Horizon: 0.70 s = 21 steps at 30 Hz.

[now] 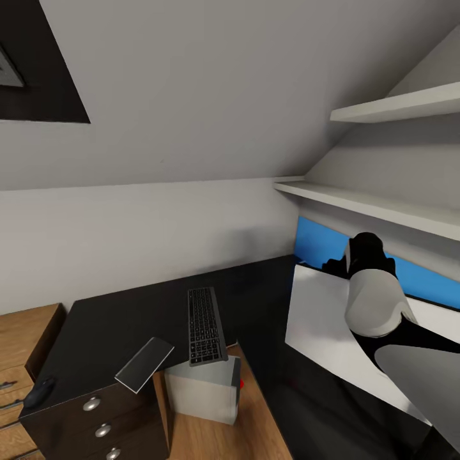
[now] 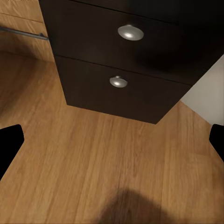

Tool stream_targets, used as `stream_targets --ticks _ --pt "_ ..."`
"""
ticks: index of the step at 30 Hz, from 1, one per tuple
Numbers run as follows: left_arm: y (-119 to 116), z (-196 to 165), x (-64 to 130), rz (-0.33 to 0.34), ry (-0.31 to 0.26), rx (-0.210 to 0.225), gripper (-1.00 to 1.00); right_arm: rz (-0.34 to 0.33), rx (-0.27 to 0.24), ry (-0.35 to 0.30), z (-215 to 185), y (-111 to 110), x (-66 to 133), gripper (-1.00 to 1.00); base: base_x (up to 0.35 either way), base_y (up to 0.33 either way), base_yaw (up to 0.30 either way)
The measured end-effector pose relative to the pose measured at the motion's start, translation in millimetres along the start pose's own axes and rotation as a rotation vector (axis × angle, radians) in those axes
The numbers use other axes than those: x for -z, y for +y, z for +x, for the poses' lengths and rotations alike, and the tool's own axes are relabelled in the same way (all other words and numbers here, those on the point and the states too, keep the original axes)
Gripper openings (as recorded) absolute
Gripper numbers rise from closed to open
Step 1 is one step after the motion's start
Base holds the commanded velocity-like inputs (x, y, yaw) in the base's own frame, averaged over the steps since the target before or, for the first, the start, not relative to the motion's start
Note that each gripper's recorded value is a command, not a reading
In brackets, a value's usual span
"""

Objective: In the bedroom, organize the workspace by keeping the computer under the desk, ensuring the monitor is on the desk, placing the keyboard on the desk next to the monitor, placing the mouse on the desk next to the keyboard, moving the folder from the swivel chair onto the desk next to the mouse, stacking the notebook on top of the folder with the pen on top of the notebook, and positioning the swivel chair next to the desk.

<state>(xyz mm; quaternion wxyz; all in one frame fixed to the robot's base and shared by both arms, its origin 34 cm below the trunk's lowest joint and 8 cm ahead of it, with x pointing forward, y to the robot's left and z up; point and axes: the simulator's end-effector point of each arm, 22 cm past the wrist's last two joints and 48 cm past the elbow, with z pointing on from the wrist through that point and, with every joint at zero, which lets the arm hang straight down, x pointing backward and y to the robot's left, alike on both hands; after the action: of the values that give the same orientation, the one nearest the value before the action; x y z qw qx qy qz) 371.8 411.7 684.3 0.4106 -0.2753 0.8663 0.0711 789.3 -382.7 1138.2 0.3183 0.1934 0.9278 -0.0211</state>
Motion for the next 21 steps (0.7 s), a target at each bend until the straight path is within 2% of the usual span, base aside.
stream_targets --ticks 6,10,14,21 --pt "-0.3 0.1 0.1 0.000 0.000 0.000 1.00 -0.022 0.007 -0.002 0.4 8.8 0.5 1.00 0.000 0.000 0.000" --pt "-0.4 0.4 0.2 0.001 0.000 0.000 1.00 -0.066 0.052 -0.024 -7.2 27.3 7.3 1.00 0.000 0.000 0.000" --pt "-0.5 0.3 0.1 0.001 0.000 0.000 1.00 -0.079 0.101 -0.044 -13.5 39.9 13.6 1.00 0.000 0.000 0.000" --pt "-0.8 0.4 0.1 0.002 0.001 0.000 1.00 -0.095 0.126 -0.050 -14.3 51.0 16.6 1.00 0.000 0.000 0.000"
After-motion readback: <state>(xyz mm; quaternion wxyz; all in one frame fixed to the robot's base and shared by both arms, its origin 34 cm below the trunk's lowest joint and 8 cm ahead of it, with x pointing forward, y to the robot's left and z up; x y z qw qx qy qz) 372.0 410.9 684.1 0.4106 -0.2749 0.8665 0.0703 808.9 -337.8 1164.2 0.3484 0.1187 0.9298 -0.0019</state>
